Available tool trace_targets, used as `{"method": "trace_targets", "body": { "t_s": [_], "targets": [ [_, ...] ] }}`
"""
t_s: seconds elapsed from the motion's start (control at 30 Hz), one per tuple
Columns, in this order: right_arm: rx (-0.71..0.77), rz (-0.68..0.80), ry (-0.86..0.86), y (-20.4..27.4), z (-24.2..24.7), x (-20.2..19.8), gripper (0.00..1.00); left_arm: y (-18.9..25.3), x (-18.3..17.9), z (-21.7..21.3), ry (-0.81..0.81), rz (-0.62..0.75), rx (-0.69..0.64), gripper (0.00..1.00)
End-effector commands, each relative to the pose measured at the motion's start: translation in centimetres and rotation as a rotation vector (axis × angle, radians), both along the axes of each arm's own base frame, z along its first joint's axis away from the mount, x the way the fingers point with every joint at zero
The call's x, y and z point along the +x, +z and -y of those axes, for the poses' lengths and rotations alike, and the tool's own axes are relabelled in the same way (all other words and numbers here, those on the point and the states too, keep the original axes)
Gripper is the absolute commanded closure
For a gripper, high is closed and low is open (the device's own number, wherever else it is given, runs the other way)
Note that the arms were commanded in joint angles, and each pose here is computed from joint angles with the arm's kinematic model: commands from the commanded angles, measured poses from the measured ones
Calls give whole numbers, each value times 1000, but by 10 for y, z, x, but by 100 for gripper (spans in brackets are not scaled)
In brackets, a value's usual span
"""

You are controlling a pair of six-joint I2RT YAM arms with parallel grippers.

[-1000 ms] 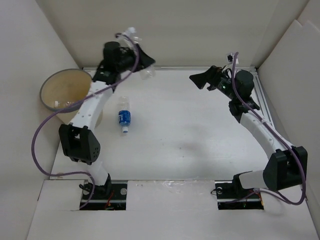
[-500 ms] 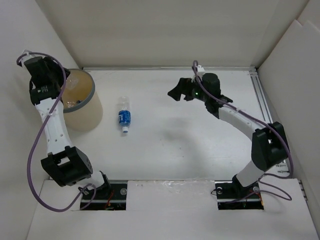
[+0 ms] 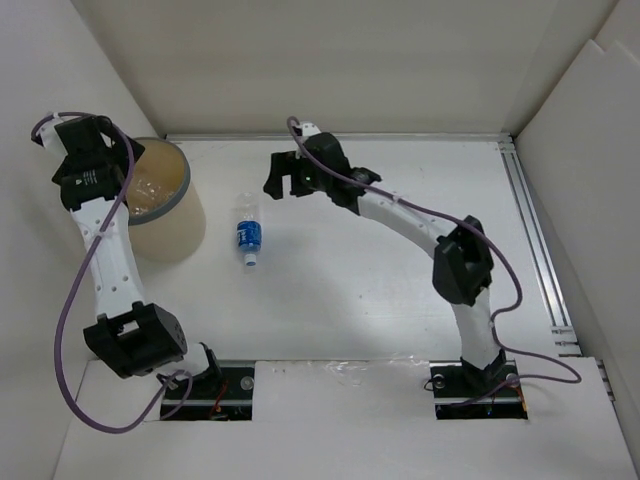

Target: Put the plastic bottles in the bin

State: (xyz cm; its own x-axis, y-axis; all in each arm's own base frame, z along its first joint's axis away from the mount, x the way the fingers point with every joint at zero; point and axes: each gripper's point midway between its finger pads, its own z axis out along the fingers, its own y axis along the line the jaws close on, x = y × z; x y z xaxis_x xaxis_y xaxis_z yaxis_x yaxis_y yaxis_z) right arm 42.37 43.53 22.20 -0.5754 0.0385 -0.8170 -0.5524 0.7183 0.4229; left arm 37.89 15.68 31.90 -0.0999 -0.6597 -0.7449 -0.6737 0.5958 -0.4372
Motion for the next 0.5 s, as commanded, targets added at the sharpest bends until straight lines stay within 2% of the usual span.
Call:
{"method": "trace_targets", "body": {
  "t_s": [0.0,0.07,0.1,0.13,0.3,0.43,0.47],
  "targets": [
    [-75,-72,-70,-23,-22,4,0,61,-33,8,41,95,104,0],
    [-105,-106,-78,-37,-37,3,0,60,-37,19,-8,123,88,0],
    [-98,-95,-86,-43,-47,15,0,60,-41,25,-27,131,81,0],
    [-97,-92,-73,-47,-58,13,0,76,-43,38,-95,199,88,0],
    [-66,-126,-83,-83,-82,22,0,65,-45,68,-257,212,57,0],
    [-52,-134,-61,-102,-97,21,0,51,-45,77,-307,204,38,0],
    [-63,-163,-56,-119,-99,20,0,52,-46,80,-318,217,39,0]
  ]
}}
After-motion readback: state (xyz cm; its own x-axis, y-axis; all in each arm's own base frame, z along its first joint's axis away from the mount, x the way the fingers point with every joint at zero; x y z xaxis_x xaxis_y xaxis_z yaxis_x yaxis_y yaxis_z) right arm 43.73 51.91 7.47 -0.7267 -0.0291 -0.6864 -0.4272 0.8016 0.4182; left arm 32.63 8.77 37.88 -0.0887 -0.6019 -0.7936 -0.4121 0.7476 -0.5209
